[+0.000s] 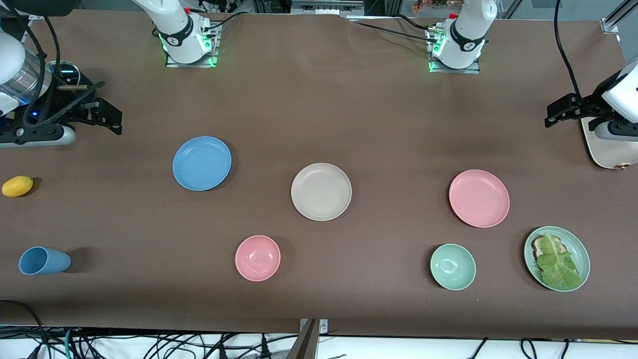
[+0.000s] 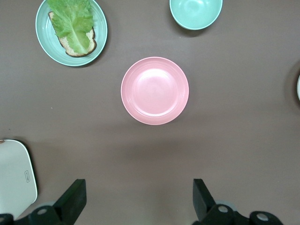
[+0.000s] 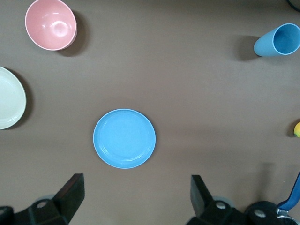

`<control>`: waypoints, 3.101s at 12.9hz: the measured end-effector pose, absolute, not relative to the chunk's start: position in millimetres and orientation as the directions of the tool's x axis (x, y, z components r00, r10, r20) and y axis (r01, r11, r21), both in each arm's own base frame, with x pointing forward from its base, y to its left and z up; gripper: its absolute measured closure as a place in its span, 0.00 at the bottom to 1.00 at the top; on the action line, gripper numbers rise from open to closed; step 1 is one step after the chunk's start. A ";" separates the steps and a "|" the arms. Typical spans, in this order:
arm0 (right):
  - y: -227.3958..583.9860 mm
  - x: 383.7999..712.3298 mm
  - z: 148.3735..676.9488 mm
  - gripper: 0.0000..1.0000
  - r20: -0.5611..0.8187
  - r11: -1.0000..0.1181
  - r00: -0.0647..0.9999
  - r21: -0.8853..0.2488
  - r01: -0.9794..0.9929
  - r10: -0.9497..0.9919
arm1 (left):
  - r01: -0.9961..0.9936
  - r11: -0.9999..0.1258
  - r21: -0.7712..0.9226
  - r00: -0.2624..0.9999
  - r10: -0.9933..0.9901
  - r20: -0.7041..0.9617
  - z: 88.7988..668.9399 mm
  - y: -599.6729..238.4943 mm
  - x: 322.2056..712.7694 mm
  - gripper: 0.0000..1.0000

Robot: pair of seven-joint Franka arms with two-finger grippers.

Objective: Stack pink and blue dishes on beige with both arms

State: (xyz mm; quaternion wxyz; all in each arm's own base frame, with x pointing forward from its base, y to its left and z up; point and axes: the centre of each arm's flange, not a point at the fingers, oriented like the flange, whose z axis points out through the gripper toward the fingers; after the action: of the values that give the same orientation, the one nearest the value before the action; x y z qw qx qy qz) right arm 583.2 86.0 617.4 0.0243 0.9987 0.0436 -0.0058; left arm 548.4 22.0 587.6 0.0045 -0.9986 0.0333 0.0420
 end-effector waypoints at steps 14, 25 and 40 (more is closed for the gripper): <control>76.7 585.4 615.4 0.00 -0.017 -0.996 0.998 0.050 0.068 0.067 | -0.041 -0.999 0.027 0.977 -0.046 -0.207 499.7 37.9 596.2 0.00; 68.8 589.0 609.3 0.00 -0.027 -0.998 0.999 0.055 0.023 0.022 | 0.004 -0.999 0.041 0.977 -0.005 -0.211 254.9 84.1 648.1 0.00; 69.0 586.4 481.0 0.00 -0.053 -0.993 0.993 0.052 0.105 0.103 | 0.035 -0.999 0.034 0.992 0.031 -0.120 184.5 108.6 586.8 0.66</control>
State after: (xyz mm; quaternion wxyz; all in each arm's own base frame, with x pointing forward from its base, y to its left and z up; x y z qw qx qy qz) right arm 586.4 69.0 481.0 0.0274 0.9980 0.0521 -0.0249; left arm 586.8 108.6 184.5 -0.0181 -0.9979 -0.0164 0.0601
